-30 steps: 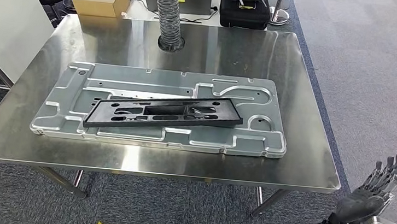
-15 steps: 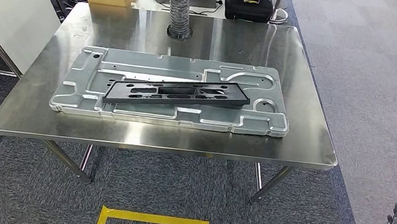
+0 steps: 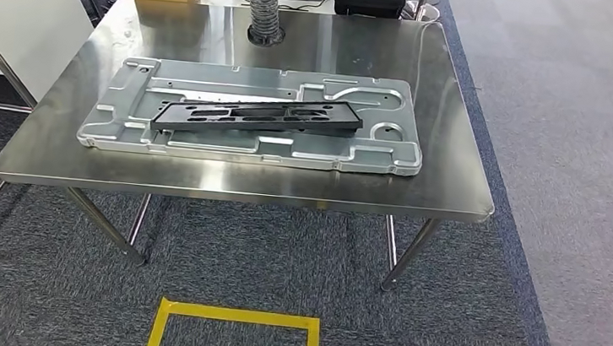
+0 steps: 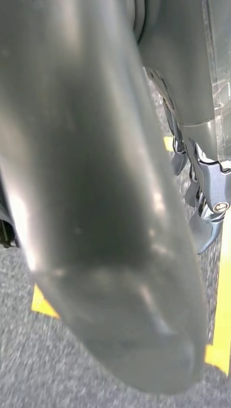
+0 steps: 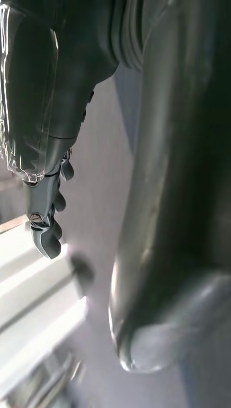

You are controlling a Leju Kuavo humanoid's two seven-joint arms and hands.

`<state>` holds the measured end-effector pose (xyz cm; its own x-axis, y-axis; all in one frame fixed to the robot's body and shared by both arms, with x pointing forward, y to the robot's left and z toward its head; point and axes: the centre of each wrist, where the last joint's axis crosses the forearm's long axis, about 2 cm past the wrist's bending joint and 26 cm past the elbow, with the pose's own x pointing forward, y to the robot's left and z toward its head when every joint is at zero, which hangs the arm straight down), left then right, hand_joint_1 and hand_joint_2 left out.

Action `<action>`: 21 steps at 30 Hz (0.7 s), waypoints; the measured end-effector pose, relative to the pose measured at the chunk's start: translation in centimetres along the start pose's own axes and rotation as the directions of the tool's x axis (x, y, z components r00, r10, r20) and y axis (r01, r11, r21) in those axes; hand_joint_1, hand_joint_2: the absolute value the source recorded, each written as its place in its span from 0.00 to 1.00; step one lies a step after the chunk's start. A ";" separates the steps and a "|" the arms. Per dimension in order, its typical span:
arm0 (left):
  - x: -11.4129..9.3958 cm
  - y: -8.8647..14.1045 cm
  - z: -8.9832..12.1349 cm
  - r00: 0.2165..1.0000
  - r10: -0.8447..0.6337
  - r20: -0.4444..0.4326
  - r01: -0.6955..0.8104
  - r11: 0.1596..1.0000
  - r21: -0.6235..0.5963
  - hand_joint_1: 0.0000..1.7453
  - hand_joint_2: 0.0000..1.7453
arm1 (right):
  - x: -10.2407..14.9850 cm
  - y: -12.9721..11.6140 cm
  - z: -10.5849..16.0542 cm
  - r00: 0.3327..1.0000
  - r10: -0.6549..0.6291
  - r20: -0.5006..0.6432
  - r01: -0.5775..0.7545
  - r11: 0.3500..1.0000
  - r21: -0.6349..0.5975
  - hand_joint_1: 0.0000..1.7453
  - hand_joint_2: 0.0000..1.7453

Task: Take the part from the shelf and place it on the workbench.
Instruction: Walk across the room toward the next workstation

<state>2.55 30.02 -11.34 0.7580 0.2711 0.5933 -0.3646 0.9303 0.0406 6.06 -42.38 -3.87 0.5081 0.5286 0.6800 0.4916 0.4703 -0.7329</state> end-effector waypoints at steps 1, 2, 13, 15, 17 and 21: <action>0.0 0.0 0.0 1.000 0.000 -0.001 0.000 1.000 0.001 0.00 0.00 | -0.5 0.8 0.9 0.999 0.023 -0.038 -0.021 0.999 0.028 0.00 0.00; 0.0 -0.1 0.0 1.000 0.000 -0.001 0.000 1.000 0.001 0.00 0.00 | -0.9 1.7 1.8 0.996 0.044 -0.076 -0.039 0.997 0.062 0.00 0.00; 0.4 -0.6 -0.2 1.000 0.005 0.007 -0.005 1.000 -0.005 0.00 0.00 | -1.1 7.7 9.1 0.888 0.225 -0.400 -0.014 0.885 0.466 0.00 0.00; 0.4 -0.6 -0.2 1.000 0.005 0.008 -0.005 1.000 -0.005 0.00 0.00 | -0.9 8.0 9.6 0.865 0.254 -0.434 -0.007 0.869 0.494 0.00 0.00; 0.4 -0.6 -0.2 1.000 0.007 0.009 -0.007 1.000 -0.007 0.00 0.00 | -0.8 8.3 10.1 0.845 0.279 -0.457 -0.001 0.854 0.520 0.00 0.00; 0.3 -1.0 -0.1 1.000 0.012 0.013 -0.012 1.000 -0.016 0.00 0.00 | -0.5 8.7 10.2 0.812 0.302 -0.498 0.030 0.832 0.554 0.00 0.00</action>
<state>3.18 29.24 -11.29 0.7467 0.2791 0.6038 -0.3646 0.9309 0.0206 2.82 -31.37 -10.80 0.9140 0.2195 0.3413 0.0326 0.7986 -0.6010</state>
